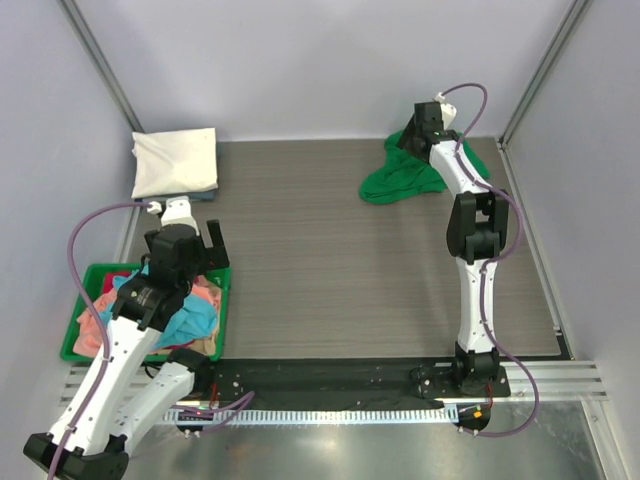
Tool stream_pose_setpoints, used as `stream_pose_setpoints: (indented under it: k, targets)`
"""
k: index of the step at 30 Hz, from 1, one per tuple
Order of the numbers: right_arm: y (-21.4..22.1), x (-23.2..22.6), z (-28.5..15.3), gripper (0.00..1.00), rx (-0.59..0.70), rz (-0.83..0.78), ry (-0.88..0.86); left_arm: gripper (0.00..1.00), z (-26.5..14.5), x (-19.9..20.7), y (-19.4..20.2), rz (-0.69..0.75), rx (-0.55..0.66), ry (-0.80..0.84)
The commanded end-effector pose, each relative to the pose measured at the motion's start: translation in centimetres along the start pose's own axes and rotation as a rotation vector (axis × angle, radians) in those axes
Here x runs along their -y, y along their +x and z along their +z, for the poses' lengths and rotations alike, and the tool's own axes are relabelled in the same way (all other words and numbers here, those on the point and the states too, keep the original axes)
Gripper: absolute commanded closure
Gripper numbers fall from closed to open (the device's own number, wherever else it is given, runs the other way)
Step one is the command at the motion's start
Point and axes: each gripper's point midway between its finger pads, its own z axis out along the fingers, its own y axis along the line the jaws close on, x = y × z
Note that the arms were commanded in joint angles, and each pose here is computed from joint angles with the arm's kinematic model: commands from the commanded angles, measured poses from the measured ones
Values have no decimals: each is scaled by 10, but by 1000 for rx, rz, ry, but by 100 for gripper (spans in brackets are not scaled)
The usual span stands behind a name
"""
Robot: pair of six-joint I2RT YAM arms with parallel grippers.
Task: Fold and stack the t-shirts
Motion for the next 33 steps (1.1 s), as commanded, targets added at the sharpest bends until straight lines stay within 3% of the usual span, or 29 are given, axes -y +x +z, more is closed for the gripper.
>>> stream_pose_setpoints:
  k: [1,18,21,22,23,25,26,30,33]
  targets:
    - [-23,-11,-1,30,28,-29,-19,0,-2,4,-12,-18,33,18]
    - [-10,14,58,32,11,11,20,0,5,2,-7,-11,-3,-4]
    - [-8,16,62,45,10,16,20,0,6,2,-7,-9,-5,-6]
    - [-9,15,62,54,14,15,17,0,6,1,-7,-10,-6,-11]
    - [-10,16,62,73,16,17,16,0,6,0,-6,-9,-7,-13]
    - [-18,8,56,94,32,22,-11,0,6,1,-6,-12,-8,-9]
    - [-20,3,53,99,30,24,-36,0,6,1,-6,-12,-7,-11]
    - [-35,-25,31,99,31,46,-149,0,5,0,-7,-13,-3,-10]
    - [-53,-62,-9,99,44,49,-267,0,3,0,-8,-17,3,-10]
